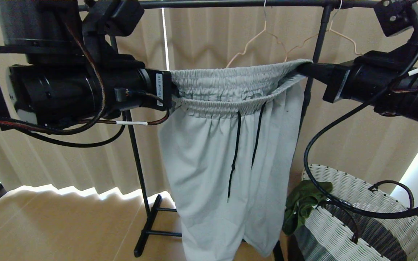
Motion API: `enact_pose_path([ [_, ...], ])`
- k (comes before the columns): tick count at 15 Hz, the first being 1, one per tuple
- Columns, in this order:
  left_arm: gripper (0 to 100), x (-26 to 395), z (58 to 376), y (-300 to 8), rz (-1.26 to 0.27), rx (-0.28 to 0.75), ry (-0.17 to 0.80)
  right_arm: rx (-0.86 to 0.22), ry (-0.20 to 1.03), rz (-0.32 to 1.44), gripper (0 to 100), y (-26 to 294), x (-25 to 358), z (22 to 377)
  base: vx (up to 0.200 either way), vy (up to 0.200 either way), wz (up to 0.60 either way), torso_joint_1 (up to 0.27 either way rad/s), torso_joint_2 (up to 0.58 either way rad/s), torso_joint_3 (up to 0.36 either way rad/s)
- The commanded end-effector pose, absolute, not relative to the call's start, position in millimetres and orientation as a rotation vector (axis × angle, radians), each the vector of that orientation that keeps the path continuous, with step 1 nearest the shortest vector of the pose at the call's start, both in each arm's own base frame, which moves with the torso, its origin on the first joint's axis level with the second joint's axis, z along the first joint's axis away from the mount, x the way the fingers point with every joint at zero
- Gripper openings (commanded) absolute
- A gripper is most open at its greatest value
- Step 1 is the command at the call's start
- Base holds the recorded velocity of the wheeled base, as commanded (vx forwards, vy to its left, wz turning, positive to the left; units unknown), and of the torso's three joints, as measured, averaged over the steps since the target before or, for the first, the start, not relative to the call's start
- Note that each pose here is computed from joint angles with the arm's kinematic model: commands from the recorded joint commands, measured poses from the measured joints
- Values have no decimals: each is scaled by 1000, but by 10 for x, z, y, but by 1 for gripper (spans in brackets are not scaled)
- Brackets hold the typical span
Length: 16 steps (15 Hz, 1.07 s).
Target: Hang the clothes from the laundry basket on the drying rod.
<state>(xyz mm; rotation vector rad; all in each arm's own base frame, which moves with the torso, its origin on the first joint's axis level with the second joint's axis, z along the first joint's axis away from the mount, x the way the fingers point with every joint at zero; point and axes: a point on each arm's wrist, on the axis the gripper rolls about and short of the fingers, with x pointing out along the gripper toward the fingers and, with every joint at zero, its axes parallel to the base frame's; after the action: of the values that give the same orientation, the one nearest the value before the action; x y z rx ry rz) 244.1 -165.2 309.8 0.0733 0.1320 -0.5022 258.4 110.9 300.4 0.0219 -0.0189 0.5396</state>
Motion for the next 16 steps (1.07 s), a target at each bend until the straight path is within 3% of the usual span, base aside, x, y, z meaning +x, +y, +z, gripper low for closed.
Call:
enact_pose_path([
  [1,0,2578,3041,-1756,-476,78,137,-22,6,488,0,926,2502,2948,0,0,0,0,0,0],
  [5,0,2776,3073,-1894,-452,57,117,-65,109,494,0,710,2066,2896,0,0,0,0,0,0],
  [10,0,2827,3074,-1955,-458,44,115,-44,109,808,0,673,1649,2870,0,0,0,0,0,0],
  [13,0,2819,3070,-1942,-456,46,121,-47,101,819,0,668,1628,2865,0,0,0,0,0,0],
  [16,0,2646,3142,-1818,-466,73,189,-89,108,748,0,631,1753,2831,0,0,0,0,0,0],
])
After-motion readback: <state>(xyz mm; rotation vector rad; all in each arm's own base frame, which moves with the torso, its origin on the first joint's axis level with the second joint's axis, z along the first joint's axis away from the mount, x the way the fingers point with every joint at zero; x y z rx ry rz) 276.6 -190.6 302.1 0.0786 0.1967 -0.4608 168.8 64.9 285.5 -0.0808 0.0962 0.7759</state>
